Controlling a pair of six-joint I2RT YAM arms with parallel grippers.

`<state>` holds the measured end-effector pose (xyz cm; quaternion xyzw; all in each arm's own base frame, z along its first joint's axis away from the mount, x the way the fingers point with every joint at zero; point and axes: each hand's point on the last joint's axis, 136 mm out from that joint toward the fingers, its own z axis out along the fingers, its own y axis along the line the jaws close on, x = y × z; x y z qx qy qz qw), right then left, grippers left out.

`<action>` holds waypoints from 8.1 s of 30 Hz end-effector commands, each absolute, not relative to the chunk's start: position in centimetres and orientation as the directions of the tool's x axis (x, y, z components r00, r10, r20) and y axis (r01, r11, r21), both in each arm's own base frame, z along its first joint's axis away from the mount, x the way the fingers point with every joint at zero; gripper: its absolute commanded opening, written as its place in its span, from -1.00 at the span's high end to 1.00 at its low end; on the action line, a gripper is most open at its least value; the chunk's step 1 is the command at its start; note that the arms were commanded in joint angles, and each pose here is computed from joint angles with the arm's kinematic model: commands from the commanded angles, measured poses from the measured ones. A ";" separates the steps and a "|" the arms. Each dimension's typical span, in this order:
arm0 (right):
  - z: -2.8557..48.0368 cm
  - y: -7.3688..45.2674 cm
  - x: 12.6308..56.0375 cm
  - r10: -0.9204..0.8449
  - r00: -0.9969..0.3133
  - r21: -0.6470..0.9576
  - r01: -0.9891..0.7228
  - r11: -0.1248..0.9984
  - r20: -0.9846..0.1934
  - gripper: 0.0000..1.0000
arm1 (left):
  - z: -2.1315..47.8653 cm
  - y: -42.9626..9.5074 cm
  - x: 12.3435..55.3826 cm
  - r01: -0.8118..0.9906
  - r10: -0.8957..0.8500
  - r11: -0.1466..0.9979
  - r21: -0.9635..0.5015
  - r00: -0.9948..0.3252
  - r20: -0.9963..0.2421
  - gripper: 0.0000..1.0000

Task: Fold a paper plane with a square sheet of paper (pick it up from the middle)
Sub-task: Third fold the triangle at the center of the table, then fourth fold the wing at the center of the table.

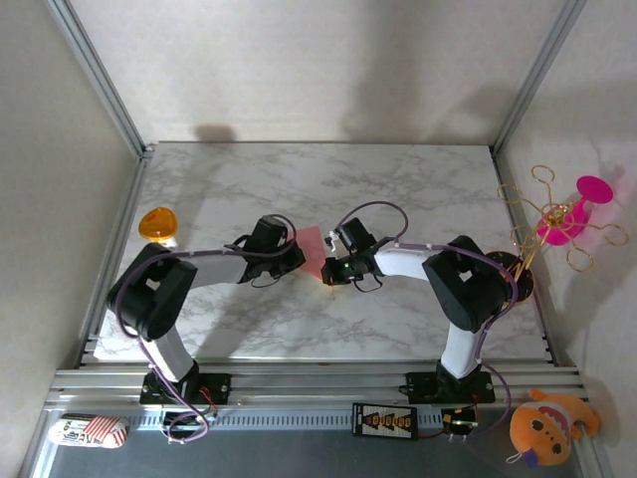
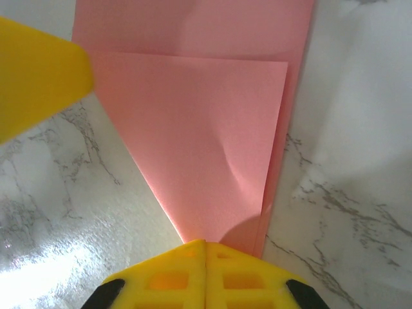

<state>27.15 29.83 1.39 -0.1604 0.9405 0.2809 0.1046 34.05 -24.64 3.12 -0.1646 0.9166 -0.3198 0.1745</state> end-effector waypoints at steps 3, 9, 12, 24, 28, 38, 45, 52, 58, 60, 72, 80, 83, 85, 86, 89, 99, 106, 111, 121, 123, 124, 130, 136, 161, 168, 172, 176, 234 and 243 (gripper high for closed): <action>-1.8 26.2 25.1 -0.243 -0.956 0.390 -0.290 0.874 -0.165 0.84 | 1.4 -23.8 34.4 -0.256 -0.446 0.765 -0.591 -0.872 -0.200 1.00; 5.4 31.6 28.5 -0.196 -0.918 0.571 -0.371 0.732 -0.345 0.82 | -0.5 -22.1 33.7 -0.328 -0.467 0.803 -0.498 -0.865 -0.185 1.00; 6.9 33.0 29.4 -0.172 -0.913 0.613 -0.379 0.693 -0.369 0.83 | -1.1 -21.7 33.5 -0.346 -0.472 0.810 -0.473 -0.864 -0.176 1.00; 2.8 33.7 30.2 -0.178 -0.945 0.594 -0.312 0.742 -0.274 0.94 | -2.6 -21.3 32.6 -0.381 -0.470 0.828 -0.410 -0.872 -0.138 1.00; 1.7 33.2 30.2 -0.175 -0.950 0.570 -0.296 0.766 -0.259 0.95 | -2.9 -21.0 32.3 -0.385 -0.465 0.839 -0.385 -0.874 -0.139 1.00; -0.9 28.9 26.3 -0.225 -0.954 0.498 -0.295 0.815 -0.198 0.94 | -3.8 -19.9 31.8 -0.399 -0.462 0.858 -0.324 -0.874 -0.149 1.00; -1.1 25.1 22.8 -0.249 -0.954 0.454 -0.300 0.839 -0.169 0.92 | -3.4 -20.1 32.2 -0.389 -0.456 0.860 -0.332 -0.877 -0.153 1.00; 4.3 26.1 26.1 -0.167 -0.916 0.496 -0.343 0.798 -0.364 0.88 | 0.1 -22.9 34.1 -0.321 -0.441 0.820 -0.473 -0.882 -0.166 1.00; 8.2 28.7 29.5 -0.069 -0.874 0.561 -0.368 0.741 -0.482 0.60 | 7.7 -24.3 37.2 -0.279 -0.540 0.672 -0.686 -0.819 -0.196 0.52; 8.2 29.1 30.3 -0.056 -0.875 0.565 -0.358 0.743 -0.480 0.54 | 8.9 -23.4 37.5 -0.282 -0.577 0.643 -0.712 -0.790 -0.208 0.40; 5.3 32.2 33.1 -0.095 -0.911 0.574 -0.330 0.749 -0.401 0.57 | 6.7 -21.6 34.9 -0.364 -0.651 0.503 -0.784 -0.756 -0.067 0.06; 1.6 31.1 33.5 -0.096 -0.941 0.506 -0.258 0.823 -0.325 0.50 | 4.7 -22.1 34.4 -0.409 -0.645 0.493 -0.768 -0.764 -0.007 0.03; 0.7 30.6 33.2 -0.091 -0.949 0.489 -0.235 0.840 -0.301 0.50 | 4.1 -22.3 34.4 -0.418 -0.639 0.497 -0.760 -0.769 0.005 0.04; 0.3 30.3 33.0 -0.087 -0.953 0.486 -0.224 0.845 -0.289 0.51 | 3.8 -22.5 34.3 -0.420 -0.633 0.500 -0.757 -0.774 0.011 0.06; 0.1 30.3 32.8 -0.088 -0.954 0.486 -0.223 0.845 -0.286 0.51 | 3.6 -22.7 34.3 -0.421 -0.630 0.502 -0.756 -0.777 0.015 0.08; -0.2 30.1 32.6 -0.087 -0.956 0.484 -0.218 0.847 -0.280 0.52 | 3.4 -23.0 34.5 -0.420 -0.623 0.505 -0.754 -0.782 0.019 0.16; -0.4 30.0 32.5 -0.091 -0.957 0.483 -0.220 0.847 -0.277 0.56 | 2.9 -23.2 35.0 -0.417 -0.617 0.518 -0.747 -0.787 0.011 0.42; -0.5 30.0 32.4 -0.093 -0.957 0.483 -0.220 0.848 -0.274 0.58 | 3.4 -23.4 35.4 -0.394 -0.606 0.523 -0.756 -0.795 -0.006 0.59; -0.6 30.0 32.4 -0.094 -0.957 0.482 -0.221 0.848 -0.273 0.59 | 3.5 -23.7 35.6 -0.376 -0.593 0.530 -0.760 -0.805 -0.015 0.61; -0.7 30.0 32.3 -0.099 -0.957 0.481 -0.225 0.847 -0.273 0.59 | 3.5 -24.3 35.9 -0.336 -0.553 0.548 -0.766 -0.833 -0.031 0.60; -0.5 30.0 32.4 -0.104 -0.954 0.482 -0.234 0.844 -0.281 0.59 | 3.5 -24.4 36.1 -0.325 -0.544 0.555 -0.766 -0.838 -0.038 0.61; -0.4 30.1 32.4 -0.109 -0.952 0.483 -0.241 0.842 -0.286 0.59 | 3.4 -24.5 36.1 -0.319 -0.538 0.562 -0.763 -0.841 -0.044 0.61; 1.3 30.4 33.1 -0.141 -0.917 0.473 -0.318 0.822 -0.372 0.44 | 3.0 -24.5 36.8 -0.288 -0.499 0.616 -0.733 -0.863 -0.081 0.64; 5.5 30.4 35.0 -0.162 -0.833 0.414 -0.421 0.807 -0.530 0.23 | 3.0 -24.6 36.9 -0.286 -0.495 0.614 -0.736 -0.866 -0.076 0.86; 8.5 28.2 28.6 -0.440 -0.274 -0.197 -0.612 0.766 -0.856 -0.15 | 5.5 -25.0 35.6 -0.456 -0.719 0.456 -0.765 -0.695 -0.014 1.00; 6.3 29.8 28.8 -0.512 -0.252 -0.273 -0.614 0.740 -0.821 -0.15 | 5.7 -25.8 35.5 -0.449 -0.708 0.461 -0.765 -0.706 -0.012 1.00; 5.6 30.1 29.3 -0.528 -0.259 -0.292 -0.603 0.742 -0.809 -0.10 | 5.7 -25.9 35.4 -0.449 -0.705 0.466 -0.763 -0.709 -0.013 1.00; 4.8 30.3 29.6 -0.549 -0.269 -0.307 -0.603 0.737 -0.791 0.09 | 5.8 -26.0 35.2 -0.451 -0.702 0.465 -0.762 -0.712 -0.007 1.00; 4.0 33.5 30.5 -0.492 -0.254 -0.162 -0.738 0.655 -0.833 0.62 | 1.9 -22.1 34.5 -0.489 -0.702 0.457 -0.743 -0.712 0.037 0.70; 3.8 34.2 29.9 -0.497 -0.254 -0.134 -0.774 0.619 -0.830 0.61 | 1.5 -22.1 34.3 -0.495 -0.698 0.471 -0.730 -0.715 0.033 0.70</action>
